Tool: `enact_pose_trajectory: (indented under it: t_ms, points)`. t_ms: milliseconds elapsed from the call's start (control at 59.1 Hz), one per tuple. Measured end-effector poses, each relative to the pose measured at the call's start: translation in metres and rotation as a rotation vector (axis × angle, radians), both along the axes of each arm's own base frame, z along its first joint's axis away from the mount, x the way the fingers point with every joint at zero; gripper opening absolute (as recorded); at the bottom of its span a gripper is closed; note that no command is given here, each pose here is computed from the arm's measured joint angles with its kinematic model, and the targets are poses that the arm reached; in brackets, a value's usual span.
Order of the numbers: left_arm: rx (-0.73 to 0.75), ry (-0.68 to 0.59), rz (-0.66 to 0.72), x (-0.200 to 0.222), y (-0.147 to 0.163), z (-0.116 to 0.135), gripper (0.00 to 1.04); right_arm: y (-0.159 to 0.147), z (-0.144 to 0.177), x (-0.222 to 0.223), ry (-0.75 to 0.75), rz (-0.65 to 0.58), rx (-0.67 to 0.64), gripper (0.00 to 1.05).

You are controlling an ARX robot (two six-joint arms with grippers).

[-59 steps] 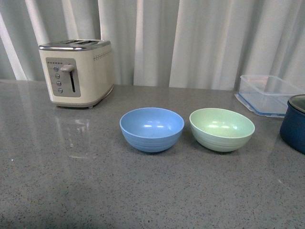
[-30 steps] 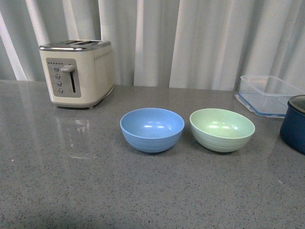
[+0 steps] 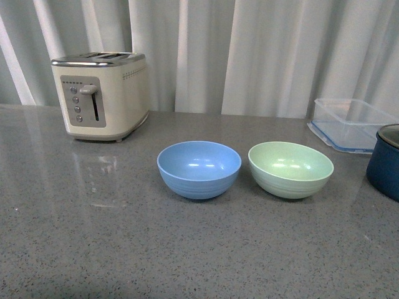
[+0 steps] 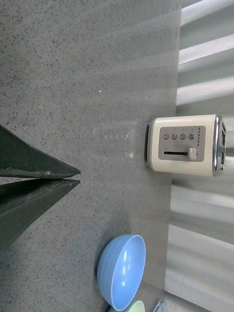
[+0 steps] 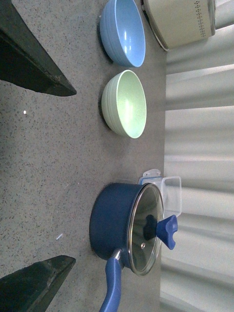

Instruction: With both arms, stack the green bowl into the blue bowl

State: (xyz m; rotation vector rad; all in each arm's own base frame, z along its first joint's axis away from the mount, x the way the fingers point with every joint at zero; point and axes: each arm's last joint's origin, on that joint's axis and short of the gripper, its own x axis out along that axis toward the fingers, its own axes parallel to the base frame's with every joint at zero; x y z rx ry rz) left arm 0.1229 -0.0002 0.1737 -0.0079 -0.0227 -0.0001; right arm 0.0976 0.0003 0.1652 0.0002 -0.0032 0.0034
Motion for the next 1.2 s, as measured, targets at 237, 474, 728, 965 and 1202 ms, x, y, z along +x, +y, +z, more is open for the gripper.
enact_pose_trajectory:
  t_ms: [237,474,728,965,1202]
  points:
    - [0.0,-0.002,0.0,-0.007,0.0,0.0,0.04,0.0,0.0,0.0,0.0,0.0,0.0,0.95]
    - [0.0,-0.002,0.0,-0.012,0.0,0.0,0.04,0.0,0.0,0.0,0.0,0.0,0.0,0.95]
    - [0.0,0.028,0.0,-0.021,0.0,-0.004,0.04,0.0,0.0,0.0,0.0,0.0,0.0,0.95]
    - [0.0,0.005,0.0,-0.026,0.0,-0.003,0.04,0.0,0.0,0.0,0.0,0.0,0.0,0.95]
    - [0.0,0.005,0.0,-0.026,0.0,-0.003,0.3,0.0,0.0,0.0,0.0,0.0,0.0,0.95]
